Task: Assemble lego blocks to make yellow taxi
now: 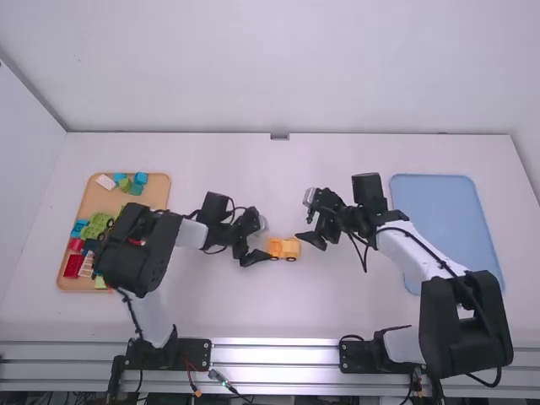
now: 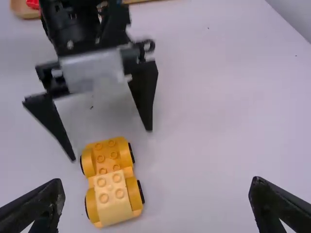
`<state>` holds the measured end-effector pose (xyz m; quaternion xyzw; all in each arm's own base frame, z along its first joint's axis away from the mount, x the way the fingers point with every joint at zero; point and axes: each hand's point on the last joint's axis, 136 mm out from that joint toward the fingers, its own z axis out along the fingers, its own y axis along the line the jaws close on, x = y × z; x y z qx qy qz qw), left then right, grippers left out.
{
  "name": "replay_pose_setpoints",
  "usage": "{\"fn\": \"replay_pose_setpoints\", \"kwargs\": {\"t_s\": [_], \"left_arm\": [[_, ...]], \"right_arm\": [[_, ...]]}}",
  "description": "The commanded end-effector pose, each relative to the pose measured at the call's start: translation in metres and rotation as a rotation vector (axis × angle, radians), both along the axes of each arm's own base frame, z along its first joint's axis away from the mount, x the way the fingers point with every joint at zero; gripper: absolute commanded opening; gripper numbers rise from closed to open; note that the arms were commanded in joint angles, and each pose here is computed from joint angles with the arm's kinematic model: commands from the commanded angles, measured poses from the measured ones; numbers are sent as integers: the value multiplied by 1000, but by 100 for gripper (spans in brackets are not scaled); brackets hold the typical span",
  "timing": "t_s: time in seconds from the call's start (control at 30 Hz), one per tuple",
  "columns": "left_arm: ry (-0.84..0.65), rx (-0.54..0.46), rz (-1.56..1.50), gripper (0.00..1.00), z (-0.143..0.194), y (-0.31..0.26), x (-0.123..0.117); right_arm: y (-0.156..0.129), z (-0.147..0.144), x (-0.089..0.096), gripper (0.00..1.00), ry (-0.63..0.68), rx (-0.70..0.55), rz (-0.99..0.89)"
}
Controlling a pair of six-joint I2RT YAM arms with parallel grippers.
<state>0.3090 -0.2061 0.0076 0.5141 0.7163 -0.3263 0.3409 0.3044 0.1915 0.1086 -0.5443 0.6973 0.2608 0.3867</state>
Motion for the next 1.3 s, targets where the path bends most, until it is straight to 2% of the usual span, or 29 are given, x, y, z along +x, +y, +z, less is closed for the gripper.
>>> {"fn": "replay_pose_setpoints", "kwargs": {"t_s": [0.0, 0.07, 0.23, 0.33, 0.43, 0.47, 0.5, 0.57, 0.63, 0.73, 0.87, 0.97, 1.0, 1.1, 1.2, 1.27], "left_arm": [[-11, 42, 157, 99, 31, 26, 25], [28, 79, 255, 99, 41, 44, 32], [217, 245, 776, 99, 83, 129, 40], [227, 322, 1089, 99, 103, 179, 39], [232, 348, 1418, 99, 122, 225, 29], [262, 336, 1617, 99, 129, 249, 16], [266, 338, 1636, 99, 130, 252, 15], [302, 354, 1873, 99, 135, 285, -8], [348, 355, 1988, 99, 135, 300, -23], [488, 267, 2181, 99, 128, 327, -45], [703, 141, 2241, 99, 107, 349, -56], [843, 88, 2240, 100, 90, 363, -66], [919, 62, 2237, 98, 79, 370, -72], [1024, 59, 2282, 90, 58, 385, -84], [1065, 69, 2279, 79, 45, 391, -86], [1088, 73, 2238, 75, 34, 390, -81]], "right_arm": [[-2, 5, 4, 99, -24, -12, -15], [-2, 6, 4, 99, -28, -11, -15], [-1, 9, 9, 99, -55, -5, -15], [0, 11, 11, 99, -69, -1, -15], [0, 12, 12, 99, -80, 2, -15], [0, 13, 14, 99, -87, 2, -16], [0, 13, 14, 99, -87, 2, -16], [1, 16, 15, 99, -99, 8, -14], [2, 17, 16, 99, -107, 12, -12], [2, 20, 21, 99, -101, 27, -41], [1, 22, 24, 99, -91, 34, -64], [0, 20, 24, 99, -91, 26, -72], [1, 20, 24, 99, -92, 25, -71], [0, 21, 25, 99, -91, 27, -71], [0, 21, 25, 99, -91, 27, -72], [2, 20, 23, 99, -90, 27, -65]]}}
